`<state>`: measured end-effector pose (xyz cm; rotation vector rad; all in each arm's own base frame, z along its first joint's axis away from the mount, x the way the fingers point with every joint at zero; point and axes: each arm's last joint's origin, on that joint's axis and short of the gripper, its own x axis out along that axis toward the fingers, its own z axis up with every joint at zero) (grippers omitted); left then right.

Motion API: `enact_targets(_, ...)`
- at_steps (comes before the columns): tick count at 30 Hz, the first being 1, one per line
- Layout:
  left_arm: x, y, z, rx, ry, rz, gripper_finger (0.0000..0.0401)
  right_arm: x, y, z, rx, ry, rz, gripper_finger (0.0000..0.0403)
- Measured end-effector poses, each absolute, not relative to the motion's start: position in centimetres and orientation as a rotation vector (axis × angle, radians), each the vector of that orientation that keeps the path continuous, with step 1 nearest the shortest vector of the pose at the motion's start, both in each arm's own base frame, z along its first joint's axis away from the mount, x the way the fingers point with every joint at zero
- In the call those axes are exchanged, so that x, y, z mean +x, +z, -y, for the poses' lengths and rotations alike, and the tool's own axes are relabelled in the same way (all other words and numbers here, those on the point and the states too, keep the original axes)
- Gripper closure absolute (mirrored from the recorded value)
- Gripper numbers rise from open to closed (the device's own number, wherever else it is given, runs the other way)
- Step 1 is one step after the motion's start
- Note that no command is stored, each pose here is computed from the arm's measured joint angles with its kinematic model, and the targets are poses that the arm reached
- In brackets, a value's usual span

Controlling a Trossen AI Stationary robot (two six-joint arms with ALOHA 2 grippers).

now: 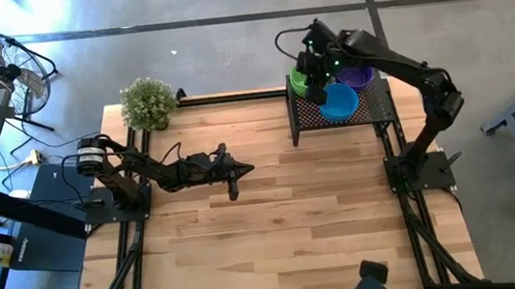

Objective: Pick & Place Mini bowls
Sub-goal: Stack the green bowl on the other green bowls on the shelf

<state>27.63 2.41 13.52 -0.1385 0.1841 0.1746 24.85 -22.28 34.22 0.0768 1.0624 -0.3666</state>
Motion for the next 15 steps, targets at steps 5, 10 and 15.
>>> enact_targets(5, 27.6, 13.5, -2.4, -0.139, 0.174, -0.184, 0.0401, 24.3, 33.8, 23.7, 0.027, -0.460, -1.052, 0.0398)
enact_targets(10, 27.6, 13.6, -2.4, -0.139, 0.173, -0.176, 0.0400, 23.8, 33.7, 24.6, 0.048, -0.442, -1.051, 0.0402)
enact_targets(15, 27.6, 13.6, -2.4, -0.139, 0.173, -0.176, 0.0401, 24.2, 31.1, 25.6, 0.116, -0.400, -1.162, 0.0402)
